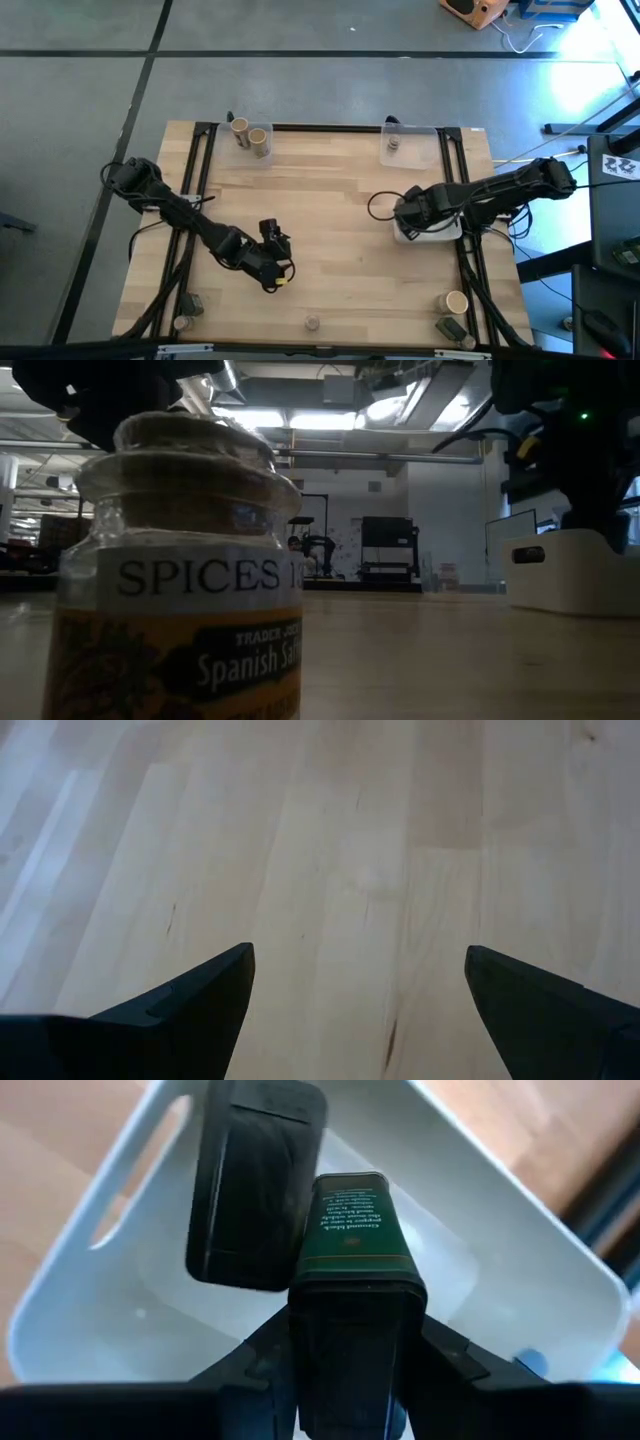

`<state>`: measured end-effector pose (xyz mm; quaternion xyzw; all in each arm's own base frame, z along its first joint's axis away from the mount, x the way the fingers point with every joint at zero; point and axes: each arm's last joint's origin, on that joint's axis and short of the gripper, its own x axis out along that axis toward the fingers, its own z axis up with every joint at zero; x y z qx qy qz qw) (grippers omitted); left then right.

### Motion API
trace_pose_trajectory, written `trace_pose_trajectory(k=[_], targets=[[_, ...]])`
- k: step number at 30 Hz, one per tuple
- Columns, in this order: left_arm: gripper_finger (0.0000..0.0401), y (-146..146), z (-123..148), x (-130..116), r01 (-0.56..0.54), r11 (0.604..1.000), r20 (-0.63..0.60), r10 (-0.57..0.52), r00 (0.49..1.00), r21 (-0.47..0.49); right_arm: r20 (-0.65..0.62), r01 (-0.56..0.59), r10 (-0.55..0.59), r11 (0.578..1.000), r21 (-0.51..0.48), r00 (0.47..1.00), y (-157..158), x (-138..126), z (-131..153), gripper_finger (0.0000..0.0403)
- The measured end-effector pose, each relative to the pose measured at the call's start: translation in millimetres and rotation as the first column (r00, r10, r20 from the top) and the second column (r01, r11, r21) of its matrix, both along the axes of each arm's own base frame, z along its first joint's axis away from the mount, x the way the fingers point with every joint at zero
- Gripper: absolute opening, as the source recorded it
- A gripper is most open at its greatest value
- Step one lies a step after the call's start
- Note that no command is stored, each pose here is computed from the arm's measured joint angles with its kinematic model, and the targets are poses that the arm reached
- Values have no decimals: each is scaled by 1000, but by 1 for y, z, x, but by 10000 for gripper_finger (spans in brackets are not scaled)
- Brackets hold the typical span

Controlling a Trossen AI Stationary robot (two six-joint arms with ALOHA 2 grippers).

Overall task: Sort spices by type
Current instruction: Put the middle black seasoning can into the white bin

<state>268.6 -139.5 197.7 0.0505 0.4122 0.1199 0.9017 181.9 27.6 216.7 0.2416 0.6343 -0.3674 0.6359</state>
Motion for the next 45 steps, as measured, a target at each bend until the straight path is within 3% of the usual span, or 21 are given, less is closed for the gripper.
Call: trace_pose_trajectory(k=[11, 29, 40, 45], targets=[[344, 0, 0, 0, 0, 1000, 1, 0, 1000, -1, 18, 51, -51, 999, -2, 999, -3, -2, -16, 137], [344, -1, 1, 2, -2, 1000, 22, 2, 1000, -14, 58, 23, -18, 996, -91, 998, -5, -1, -23, 141], [344, -1, 1, 2, -1, 1000, 20, 1, 1000, -13, 71, 19, -10, 991, -132, 997, -6, 0, -23, 236], [344, -1, 1, 2, -1, 1000, 20, 1, 1000, -13, 58, 17, -9, 990, -138, 998, -6, 0, -20, 259]])
